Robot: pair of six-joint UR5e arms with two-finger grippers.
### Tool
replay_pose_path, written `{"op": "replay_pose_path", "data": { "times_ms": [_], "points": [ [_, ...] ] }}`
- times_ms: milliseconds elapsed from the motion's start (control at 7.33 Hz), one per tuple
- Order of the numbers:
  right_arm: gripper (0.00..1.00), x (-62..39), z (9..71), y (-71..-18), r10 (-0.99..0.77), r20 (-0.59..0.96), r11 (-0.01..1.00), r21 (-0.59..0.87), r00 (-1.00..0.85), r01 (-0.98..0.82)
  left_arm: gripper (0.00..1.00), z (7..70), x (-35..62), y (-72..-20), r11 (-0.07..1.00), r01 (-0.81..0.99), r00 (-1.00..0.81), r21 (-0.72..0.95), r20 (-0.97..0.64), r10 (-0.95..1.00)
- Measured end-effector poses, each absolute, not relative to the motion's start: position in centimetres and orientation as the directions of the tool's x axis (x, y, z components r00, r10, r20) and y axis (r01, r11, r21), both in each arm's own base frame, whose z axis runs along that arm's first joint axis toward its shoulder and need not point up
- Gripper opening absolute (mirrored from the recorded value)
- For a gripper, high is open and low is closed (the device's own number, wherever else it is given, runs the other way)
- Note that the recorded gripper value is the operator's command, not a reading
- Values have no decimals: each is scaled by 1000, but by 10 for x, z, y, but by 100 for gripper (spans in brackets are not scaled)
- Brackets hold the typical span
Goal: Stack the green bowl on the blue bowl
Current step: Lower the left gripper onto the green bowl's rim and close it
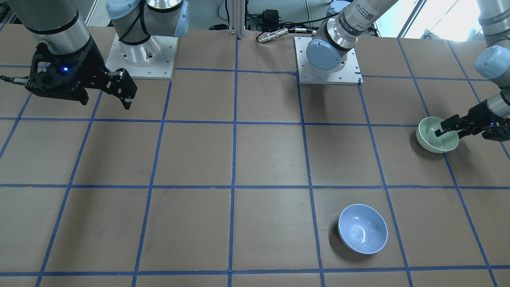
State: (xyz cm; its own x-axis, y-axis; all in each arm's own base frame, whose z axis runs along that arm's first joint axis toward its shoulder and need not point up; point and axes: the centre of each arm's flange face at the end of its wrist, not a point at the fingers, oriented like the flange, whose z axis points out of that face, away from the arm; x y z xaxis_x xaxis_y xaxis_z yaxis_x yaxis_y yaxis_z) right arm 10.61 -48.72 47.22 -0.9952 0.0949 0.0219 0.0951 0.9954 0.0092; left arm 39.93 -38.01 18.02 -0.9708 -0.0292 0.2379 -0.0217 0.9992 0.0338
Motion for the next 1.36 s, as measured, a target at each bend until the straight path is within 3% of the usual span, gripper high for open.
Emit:
{"op": "replay_pose_path", "data": {
  "times_ms": [136,545,955,1364],
  "points": [
    [100,106,472,-487,95,22,995,9,-995,95,92,179,399,-379,999,-21,-972,44,233,-30],
    [100,106,472,-487,95,22,995,9,-995,95,39,173,396,-377,998,-14,-972,53,234,-26],
    [100,106,472,-487,95,22,995,9,-995,95,6,172,395,-377,999,-2,-972,51,235,-14],
    [100,106,472,-487,95,22,995,9,-995,95,1,175,395,-378,999,4,-973,47,230,-7]
  ]
}}
